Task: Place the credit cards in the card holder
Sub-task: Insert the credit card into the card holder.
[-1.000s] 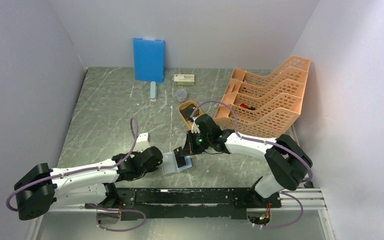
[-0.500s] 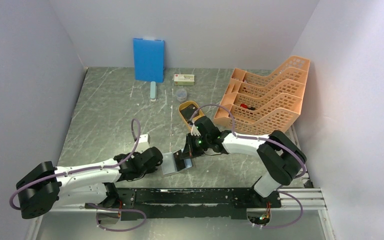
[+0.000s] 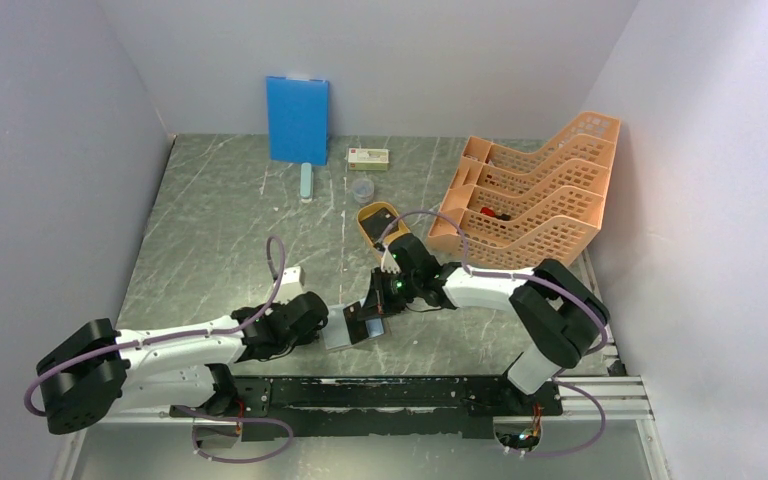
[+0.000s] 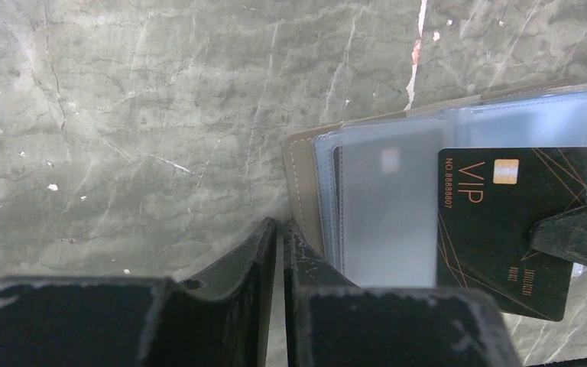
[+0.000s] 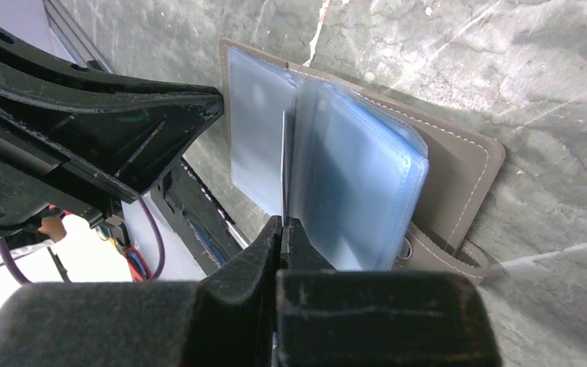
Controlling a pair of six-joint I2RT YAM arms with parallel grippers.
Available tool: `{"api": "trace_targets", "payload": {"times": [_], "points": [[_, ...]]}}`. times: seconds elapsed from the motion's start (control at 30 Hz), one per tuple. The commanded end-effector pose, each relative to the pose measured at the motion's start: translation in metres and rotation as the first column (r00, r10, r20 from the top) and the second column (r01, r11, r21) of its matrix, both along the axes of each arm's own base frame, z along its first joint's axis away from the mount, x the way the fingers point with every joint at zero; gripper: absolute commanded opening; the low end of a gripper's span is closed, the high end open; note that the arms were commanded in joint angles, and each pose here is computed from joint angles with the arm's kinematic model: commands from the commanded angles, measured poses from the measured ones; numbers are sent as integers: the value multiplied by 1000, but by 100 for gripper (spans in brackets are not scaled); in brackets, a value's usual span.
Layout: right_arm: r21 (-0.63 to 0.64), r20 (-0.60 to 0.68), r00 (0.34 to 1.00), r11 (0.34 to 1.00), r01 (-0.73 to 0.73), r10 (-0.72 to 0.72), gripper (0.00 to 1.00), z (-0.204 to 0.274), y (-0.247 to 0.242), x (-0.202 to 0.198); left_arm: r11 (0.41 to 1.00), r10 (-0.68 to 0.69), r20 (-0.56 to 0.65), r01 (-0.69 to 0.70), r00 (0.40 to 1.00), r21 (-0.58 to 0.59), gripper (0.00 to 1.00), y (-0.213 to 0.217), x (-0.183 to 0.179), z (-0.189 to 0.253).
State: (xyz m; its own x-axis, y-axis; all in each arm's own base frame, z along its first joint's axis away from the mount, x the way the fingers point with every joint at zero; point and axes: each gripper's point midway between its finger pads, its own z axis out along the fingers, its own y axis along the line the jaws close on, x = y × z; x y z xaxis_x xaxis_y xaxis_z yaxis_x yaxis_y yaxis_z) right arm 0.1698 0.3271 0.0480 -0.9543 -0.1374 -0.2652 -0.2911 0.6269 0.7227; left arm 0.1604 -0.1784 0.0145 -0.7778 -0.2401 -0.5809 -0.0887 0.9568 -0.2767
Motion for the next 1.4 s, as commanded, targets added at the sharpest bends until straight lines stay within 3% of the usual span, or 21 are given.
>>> {"api": "trace_targets", "payload": {"times": [0.0, 0.3, 0.87, 1.37], "points": [[2, -22, 1000, 1000, 9, -9, 0, -6, -1, -1, 1000, -16, -37, 17, 999, 22, 15, 4, -7, -9], [12, 38, 997, 998, 66, -66, 0, 10, -10, 7, 997, 51, -22, -50, 998, 53, 14, 22, -7, -5], [-16, -36, 999, 1000, 25, -26, 0, -10, -11, -3, 998, 38, -36, -36, 999, 49, 9, 19, -9, -10], [27, -26, 1000, 1000, 15, -14, 0, -3, -1, 1, 999, 20, -51, -18, 998, 50, 8, 16, -10, -15]]}}
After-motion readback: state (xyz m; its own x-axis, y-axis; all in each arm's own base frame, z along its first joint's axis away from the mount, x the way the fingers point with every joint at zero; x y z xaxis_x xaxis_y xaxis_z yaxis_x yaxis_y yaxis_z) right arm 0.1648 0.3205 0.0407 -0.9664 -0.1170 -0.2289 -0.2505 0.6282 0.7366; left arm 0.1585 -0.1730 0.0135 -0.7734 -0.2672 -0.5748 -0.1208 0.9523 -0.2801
